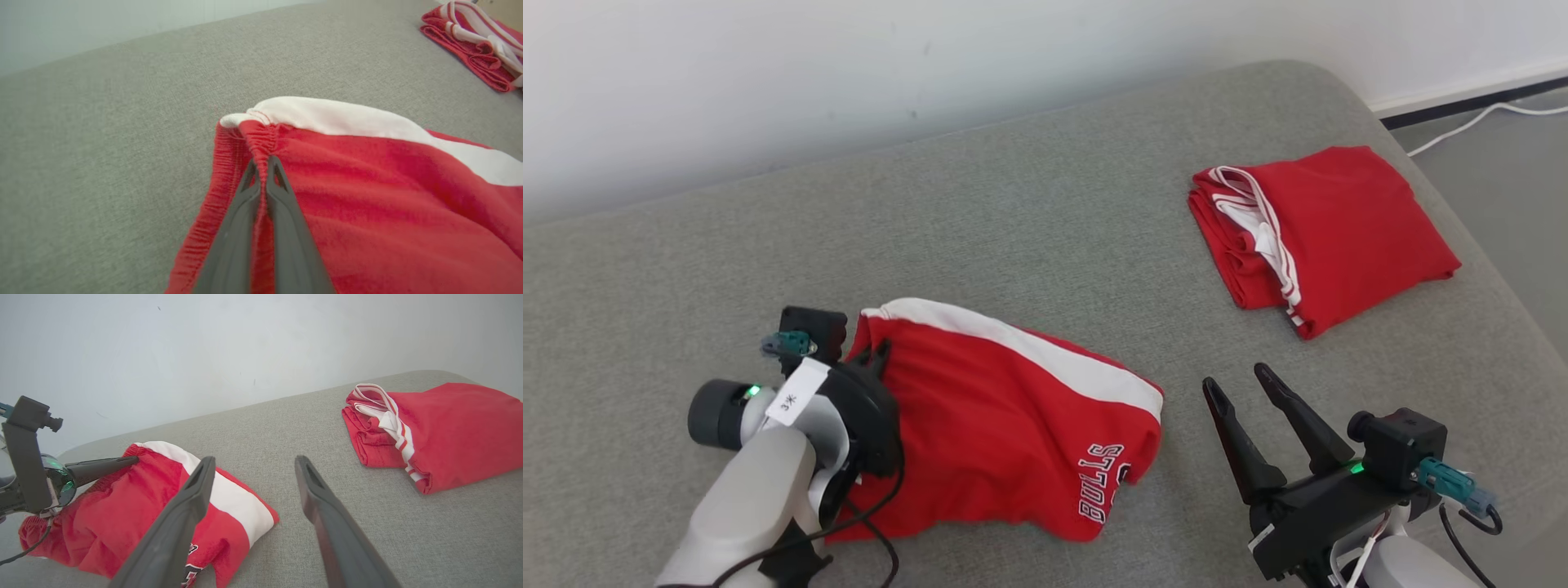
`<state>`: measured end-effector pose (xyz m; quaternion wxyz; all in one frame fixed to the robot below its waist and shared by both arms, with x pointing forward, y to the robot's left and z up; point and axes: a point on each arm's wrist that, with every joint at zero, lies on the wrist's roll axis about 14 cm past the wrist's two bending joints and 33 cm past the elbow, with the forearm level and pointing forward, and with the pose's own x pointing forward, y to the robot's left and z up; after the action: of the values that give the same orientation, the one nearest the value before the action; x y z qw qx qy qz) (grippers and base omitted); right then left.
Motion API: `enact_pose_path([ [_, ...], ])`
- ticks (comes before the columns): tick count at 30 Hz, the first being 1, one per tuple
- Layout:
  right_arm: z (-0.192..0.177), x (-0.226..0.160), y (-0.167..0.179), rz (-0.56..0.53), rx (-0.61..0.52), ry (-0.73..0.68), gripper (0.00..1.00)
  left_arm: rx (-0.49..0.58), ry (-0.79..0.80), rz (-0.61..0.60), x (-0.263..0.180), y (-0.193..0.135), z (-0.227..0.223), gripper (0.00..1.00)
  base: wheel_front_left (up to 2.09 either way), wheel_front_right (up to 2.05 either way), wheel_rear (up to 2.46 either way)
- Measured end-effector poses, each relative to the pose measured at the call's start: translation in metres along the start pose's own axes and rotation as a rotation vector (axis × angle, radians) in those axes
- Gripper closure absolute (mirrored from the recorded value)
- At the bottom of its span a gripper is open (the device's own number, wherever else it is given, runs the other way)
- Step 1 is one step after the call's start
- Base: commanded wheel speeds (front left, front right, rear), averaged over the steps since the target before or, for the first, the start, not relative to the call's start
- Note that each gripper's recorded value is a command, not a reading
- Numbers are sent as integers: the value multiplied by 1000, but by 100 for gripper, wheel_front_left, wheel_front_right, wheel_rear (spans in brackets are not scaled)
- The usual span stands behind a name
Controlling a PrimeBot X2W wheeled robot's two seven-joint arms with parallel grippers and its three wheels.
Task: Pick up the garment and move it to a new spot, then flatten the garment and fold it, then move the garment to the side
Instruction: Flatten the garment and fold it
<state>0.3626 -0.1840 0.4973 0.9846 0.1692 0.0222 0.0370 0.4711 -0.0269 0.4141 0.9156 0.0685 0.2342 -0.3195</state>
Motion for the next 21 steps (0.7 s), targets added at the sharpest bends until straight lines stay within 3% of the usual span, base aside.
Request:
enact_pose_path([
  [5,-3,2,5,12,8,3,0,-36,-96,40,-7,17,24,100,0,0,0],
  [13,-2,14,24,73,19,-2,0,-108,-275,193,-46,76,47,100,0,0,0],
  [21,-13,17,48,142,36,21,0,-181,-197,147,-80,30,-39,100,0,0,0],
])
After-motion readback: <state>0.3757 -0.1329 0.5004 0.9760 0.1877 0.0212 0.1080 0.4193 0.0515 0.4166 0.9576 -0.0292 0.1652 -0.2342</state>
